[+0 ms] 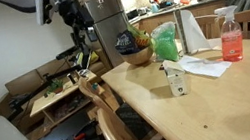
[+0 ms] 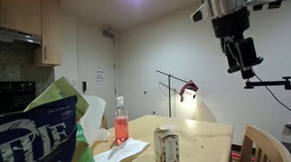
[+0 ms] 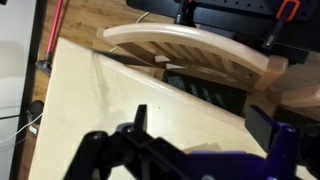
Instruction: Close the box on the table
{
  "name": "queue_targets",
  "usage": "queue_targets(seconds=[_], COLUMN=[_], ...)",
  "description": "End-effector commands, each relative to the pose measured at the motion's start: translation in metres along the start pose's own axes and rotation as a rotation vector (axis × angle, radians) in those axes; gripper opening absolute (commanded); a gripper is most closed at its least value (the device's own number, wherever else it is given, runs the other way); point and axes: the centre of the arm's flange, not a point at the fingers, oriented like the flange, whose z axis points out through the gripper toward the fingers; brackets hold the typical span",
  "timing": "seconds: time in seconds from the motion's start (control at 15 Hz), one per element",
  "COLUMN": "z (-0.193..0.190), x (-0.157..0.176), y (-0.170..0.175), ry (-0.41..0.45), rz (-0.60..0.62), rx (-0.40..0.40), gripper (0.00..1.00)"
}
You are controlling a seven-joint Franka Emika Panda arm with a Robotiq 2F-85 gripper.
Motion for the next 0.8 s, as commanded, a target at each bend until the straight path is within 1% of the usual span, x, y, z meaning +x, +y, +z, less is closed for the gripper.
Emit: queue_targets(seconds=[0.0,0.33,0.4,0.47,0.53,0.73], z=[-0.0081,-0.0094,-0.0114,-0.0089,-0.0098,-0.0108], x=[0.0024,-0.0007,0.0006,0.0038,0.0039,0.0039], y=[0.0038,0.0050,0.0038,0.0033,0.0029,0.0014], ry=[0.014,0.065,0.067,0.048,0.051,0.054], rz=[-0.154,-0.362,-0.353,-0.314,-0.327,-0.335], rx=[-0.133,-0.314,-0.329,-0.283,-0.299,-0.309], gripper=[1.00,1.00,1.00,1.00,1.00,1.00])
